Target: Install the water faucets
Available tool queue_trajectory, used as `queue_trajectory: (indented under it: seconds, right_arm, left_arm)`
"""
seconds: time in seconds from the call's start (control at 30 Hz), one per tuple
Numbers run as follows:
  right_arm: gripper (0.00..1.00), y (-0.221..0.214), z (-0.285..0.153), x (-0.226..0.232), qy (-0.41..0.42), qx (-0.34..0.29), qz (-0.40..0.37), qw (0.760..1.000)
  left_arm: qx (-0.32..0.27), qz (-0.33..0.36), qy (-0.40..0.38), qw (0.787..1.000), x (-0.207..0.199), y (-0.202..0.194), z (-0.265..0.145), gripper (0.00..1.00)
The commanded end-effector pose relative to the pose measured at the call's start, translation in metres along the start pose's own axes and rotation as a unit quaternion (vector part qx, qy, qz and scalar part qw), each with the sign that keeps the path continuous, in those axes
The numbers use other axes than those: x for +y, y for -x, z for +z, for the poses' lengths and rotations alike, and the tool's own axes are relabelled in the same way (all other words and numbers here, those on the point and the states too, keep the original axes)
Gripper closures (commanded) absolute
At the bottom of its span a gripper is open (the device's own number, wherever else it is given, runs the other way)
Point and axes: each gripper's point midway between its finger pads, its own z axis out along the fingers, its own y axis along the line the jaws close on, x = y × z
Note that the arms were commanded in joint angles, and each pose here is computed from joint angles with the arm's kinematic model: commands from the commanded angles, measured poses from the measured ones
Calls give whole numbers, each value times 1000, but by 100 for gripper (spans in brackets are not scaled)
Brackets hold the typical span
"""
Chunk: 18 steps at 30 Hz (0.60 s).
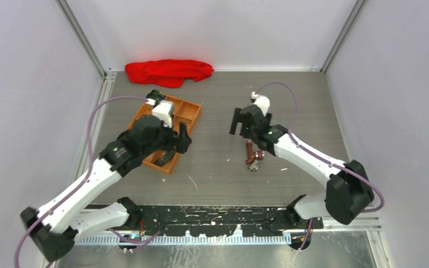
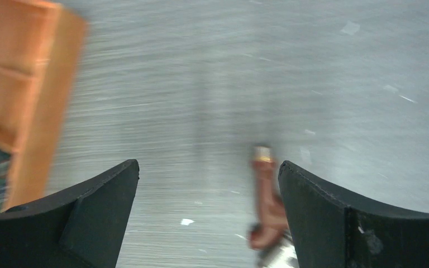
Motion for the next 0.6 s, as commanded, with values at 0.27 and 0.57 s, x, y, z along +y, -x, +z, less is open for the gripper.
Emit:
queue_trajectory:
  seconds: [0.27,0.57]
  right_arm:
    - [9,-69,-13,-119,-136,87,108,981]
    - [38,-84,6,-119,-96,117,218,964]
  left_arm:
    - [119,28,-74,990,-103,-45,67,0]
    - [114,6,-48,992,-100,-55,83,1]
